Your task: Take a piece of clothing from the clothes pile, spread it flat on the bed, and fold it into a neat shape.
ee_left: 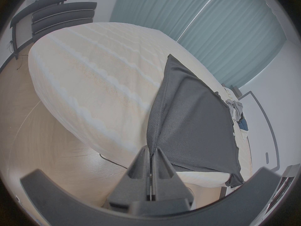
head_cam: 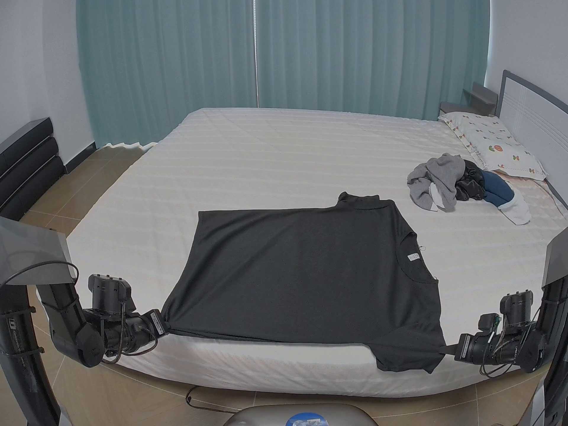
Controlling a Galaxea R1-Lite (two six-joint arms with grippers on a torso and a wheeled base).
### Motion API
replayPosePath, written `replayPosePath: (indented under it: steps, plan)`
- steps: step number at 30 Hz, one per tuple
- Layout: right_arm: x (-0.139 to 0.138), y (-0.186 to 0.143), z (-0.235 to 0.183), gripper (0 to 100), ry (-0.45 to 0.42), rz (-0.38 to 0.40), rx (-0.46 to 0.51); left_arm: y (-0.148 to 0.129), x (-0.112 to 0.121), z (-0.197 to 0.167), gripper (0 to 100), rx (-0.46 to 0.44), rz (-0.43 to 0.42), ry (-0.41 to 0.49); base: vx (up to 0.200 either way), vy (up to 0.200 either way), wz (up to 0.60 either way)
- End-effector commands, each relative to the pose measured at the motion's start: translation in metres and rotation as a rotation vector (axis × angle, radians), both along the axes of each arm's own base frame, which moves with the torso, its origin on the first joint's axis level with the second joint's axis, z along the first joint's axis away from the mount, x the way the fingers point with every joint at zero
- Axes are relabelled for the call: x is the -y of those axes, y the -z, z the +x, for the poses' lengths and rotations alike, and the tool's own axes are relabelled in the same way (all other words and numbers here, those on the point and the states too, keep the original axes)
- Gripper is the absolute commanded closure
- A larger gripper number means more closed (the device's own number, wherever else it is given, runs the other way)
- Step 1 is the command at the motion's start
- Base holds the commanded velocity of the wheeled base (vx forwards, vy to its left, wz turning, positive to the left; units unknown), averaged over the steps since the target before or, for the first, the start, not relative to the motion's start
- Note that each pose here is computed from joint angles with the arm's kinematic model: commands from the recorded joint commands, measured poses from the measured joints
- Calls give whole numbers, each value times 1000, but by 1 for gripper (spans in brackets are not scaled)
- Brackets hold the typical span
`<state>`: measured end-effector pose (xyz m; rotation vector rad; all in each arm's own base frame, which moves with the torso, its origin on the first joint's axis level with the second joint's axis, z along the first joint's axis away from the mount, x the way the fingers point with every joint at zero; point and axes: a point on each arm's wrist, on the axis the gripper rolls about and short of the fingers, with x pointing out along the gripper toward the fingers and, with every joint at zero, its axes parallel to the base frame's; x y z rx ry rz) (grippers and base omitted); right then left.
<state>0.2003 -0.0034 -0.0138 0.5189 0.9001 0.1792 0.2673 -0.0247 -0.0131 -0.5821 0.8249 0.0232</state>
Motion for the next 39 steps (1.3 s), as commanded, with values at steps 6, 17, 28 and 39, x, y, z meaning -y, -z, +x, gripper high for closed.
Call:
replayPosePath:
  steps: [6,17,28,39]
  plan:
    - [6,-8,-13,100,-45,-43,-13,2,6,-4,0,-18,-8,23,0,0,0]
    - [7,-9,-12,100,-46,-36,3,5,6,-2,0,-23,-30,43,0,0,0]
    - [8,-10,-11,100,-45,-19,15,24,2,-10,0,15,-22,300,0,0,0]
    - [8,-10,-11,100,-56,-12,22,34,8,3,0,79,62,393,0,0,0]
